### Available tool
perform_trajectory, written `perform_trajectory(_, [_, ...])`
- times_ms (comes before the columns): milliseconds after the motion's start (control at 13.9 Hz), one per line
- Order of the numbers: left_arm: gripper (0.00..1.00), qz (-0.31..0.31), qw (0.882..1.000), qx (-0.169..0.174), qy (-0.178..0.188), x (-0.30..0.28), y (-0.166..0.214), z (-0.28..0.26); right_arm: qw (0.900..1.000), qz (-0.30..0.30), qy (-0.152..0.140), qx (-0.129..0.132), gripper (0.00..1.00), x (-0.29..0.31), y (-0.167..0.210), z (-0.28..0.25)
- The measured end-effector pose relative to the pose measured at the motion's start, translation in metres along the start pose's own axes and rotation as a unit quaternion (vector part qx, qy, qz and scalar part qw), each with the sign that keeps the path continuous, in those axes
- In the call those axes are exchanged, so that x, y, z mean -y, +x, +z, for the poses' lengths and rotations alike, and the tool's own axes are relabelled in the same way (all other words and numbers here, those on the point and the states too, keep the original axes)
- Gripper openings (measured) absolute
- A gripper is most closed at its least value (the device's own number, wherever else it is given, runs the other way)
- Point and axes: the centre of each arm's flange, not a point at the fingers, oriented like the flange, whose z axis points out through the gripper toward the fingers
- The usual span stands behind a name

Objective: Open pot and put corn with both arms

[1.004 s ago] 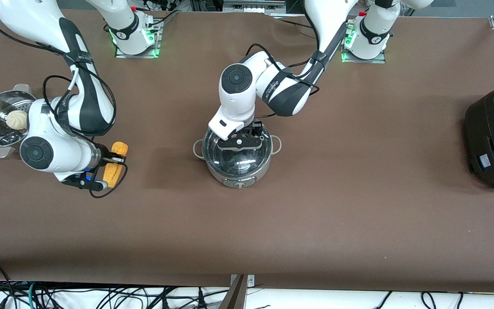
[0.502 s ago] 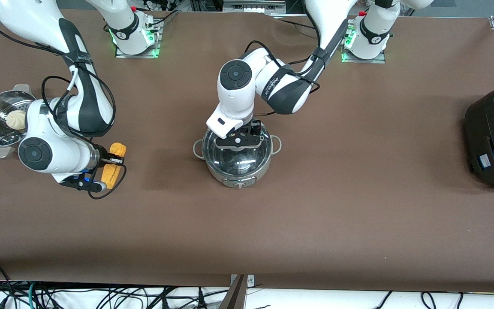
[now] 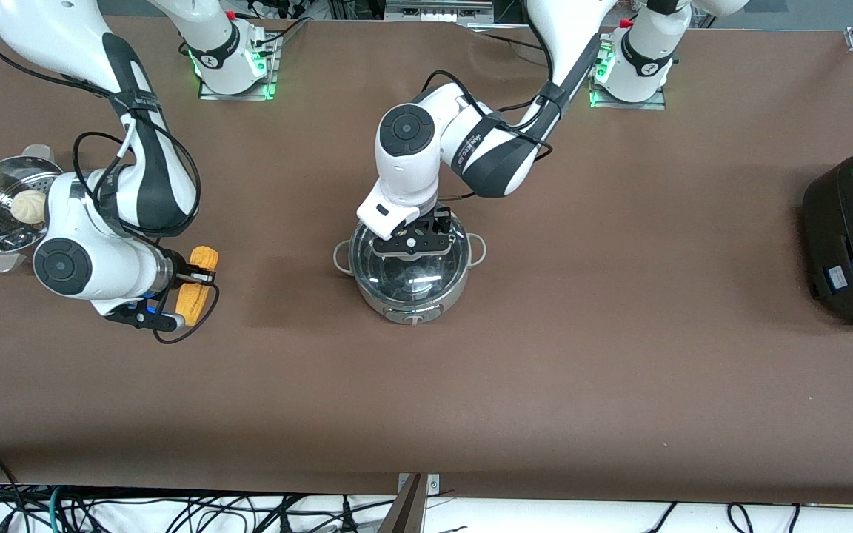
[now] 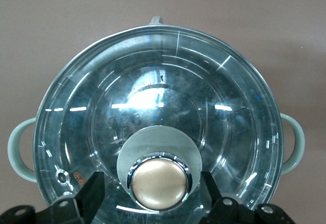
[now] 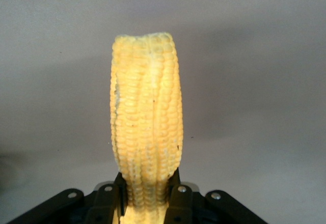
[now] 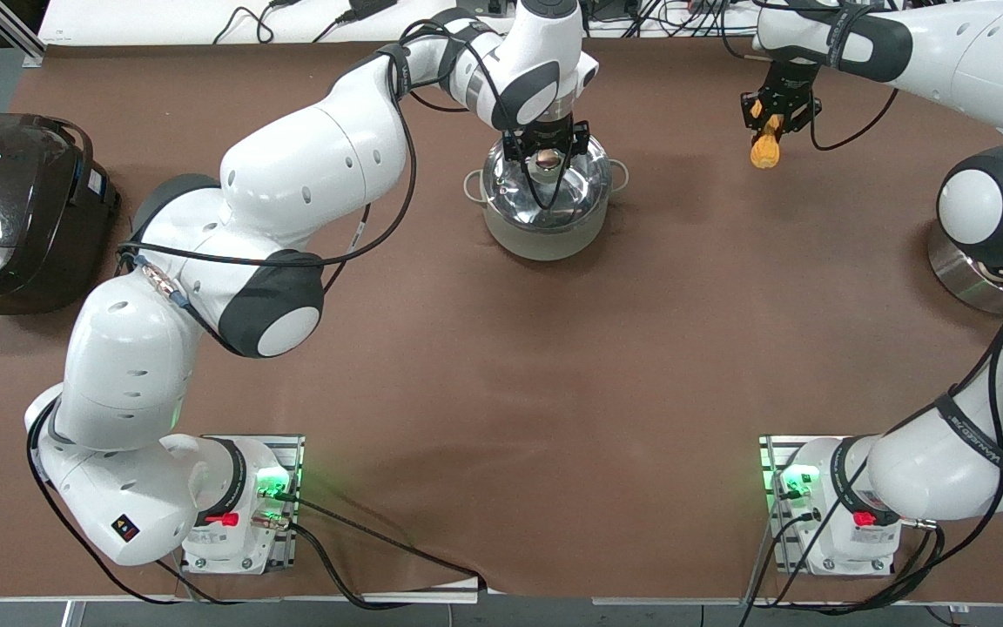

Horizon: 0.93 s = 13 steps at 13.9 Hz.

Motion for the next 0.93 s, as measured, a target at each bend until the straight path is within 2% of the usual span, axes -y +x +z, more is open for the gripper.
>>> perform_trajectory(430, [0.83, -0.007, 1.0, 0.002, 0.003, 0.0002, 0.0001, 0.0051, 1.0, 0.0, -0.001, 0.002, 0.33, 0.0002, 0.0, 0.0014])
perform_trajectory(574, [0.8, -0.009, 1.0, 0.003, 0.003, 0.0002, 0.0002, 0.0067, 1.0, 0.0, -0.001, 0.002, 0.33, 0.0002, 0.0, 0.0015])
perform_trajectory(717, [0.69, -0.015, 1.0, 0.002, 0.003, -0.0002, 0.0, 0.0063, 1.0, -0.001, -0.001, 0.002, 0.33, 0.0002, -0.0001, 0.0015])
perform_trajectory(933, [0.67, -0.018, 1.0, 0.002, 0.002, -0.0011, -0.0004, 0.0054, 1.0, -0.001, -0.001, 0.003, 0.33, 0.0002, -0.0002, 0.0016])
